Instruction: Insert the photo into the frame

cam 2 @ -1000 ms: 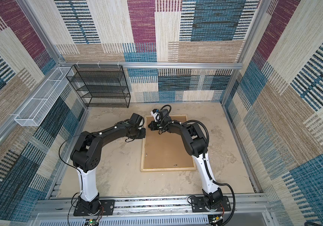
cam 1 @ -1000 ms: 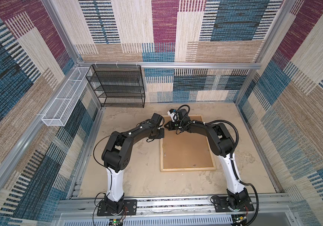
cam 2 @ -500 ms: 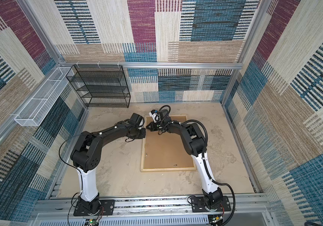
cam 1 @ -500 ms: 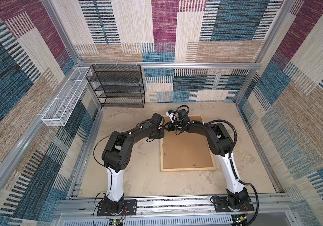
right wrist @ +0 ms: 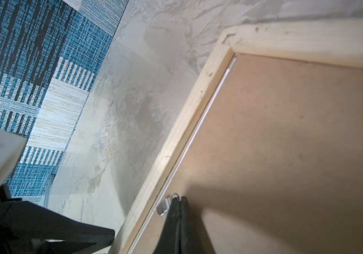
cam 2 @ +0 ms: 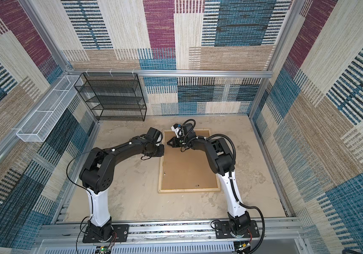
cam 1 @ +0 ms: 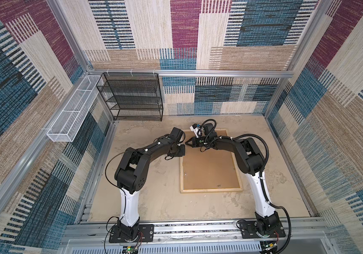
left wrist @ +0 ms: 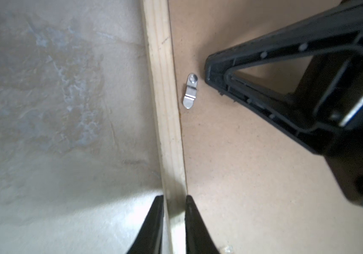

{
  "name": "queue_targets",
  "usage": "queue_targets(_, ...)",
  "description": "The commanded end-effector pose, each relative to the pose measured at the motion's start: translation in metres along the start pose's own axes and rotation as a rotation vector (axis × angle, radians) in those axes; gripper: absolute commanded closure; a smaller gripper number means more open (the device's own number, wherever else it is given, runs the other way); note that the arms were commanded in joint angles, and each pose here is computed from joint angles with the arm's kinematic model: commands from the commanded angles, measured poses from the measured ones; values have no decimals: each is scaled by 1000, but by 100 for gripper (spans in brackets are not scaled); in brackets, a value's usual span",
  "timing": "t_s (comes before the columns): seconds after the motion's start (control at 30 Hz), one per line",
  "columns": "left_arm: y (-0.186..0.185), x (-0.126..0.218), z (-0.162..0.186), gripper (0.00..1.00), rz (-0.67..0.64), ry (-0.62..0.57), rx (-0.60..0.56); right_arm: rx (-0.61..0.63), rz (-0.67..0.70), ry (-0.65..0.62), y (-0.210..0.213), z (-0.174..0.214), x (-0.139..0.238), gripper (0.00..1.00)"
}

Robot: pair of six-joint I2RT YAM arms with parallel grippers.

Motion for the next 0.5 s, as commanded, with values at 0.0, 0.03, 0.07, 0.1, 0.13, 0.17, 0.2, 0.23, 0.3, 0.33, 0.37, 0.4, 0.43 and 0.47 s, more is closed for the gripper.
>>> queue_targets(0.0, -1, -2, 1, 78, 0, 18, -11, -31, 4, 29, 0, 6, 1, 95)
queue_targets(0.03, 0, -2, 0, 80, -5, 15, -8, -32, 1, 32, 0, 7, 1, 95)
queue_targets(0.07, 1, -3, 0, 81, -10, 15, -7, -29, -4, 30, 1, 7, 1, 96)
queue_targets(0.1, 1, -4, 0, 83, -13, 16, -5, -37, 0, 40, 0, 13, 2, 96)
queue_targets(0.13, 1, -5, 0, 84, -12, 17, -4, -40, -1, 45, 0, 16, 2, 97)
queue_targets(0.17, 1, -5, 0, 85, -9, 18, -3, -37, -3, 46, 1, 16, 2, 97)
queue_targets(0.2, 1, -6, 0, 86, -9, 21, -3, -39, -6, 51, 2, 18, 2, 97)
queue_targets(0.23, 0, -5, 0, 87, -8, 19, -3, -38, -8, 55, 4, 20, 2, 97)
queue_targets(0.3, 0, -5, 1, 89, -8, 21, -4, -35, -12, 61, 6, 22, 0, 98)
queue_targets(0.33, 1, -5, 0, 89, -8, 21, -3, -35, -9, 63, 7, 23, -1, 98)
queue_targets(0.37, 1, -5, 1, 89, -7, 22, -3, -34, -8, 63, 8, 23, -2, 98)
queue_targets(0.4, 0, -4, 1, 90, -4, 22, -3, -35, -8, 66, 8, 23, -4, 98)
queue_targets(0.43, 0, -4, 1, 90, -4, 22, -4, -35, -7, 67, 8, 22, -5, 98)
queue_targets(0.47, 0, -4, 1, 90, -3, 24, -3, -35, -7, 68, 8, 21, -7, 98)
Point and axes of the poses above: each gripper's point midway between its finger pads, its own x axis back along the fingers, its own y axis along the line the jaws close on, z = x × y, the point moved 7 cm from there along x, back along the fingers, and after that the axes turned 2 degrees about -x, right-handed, at the moved point
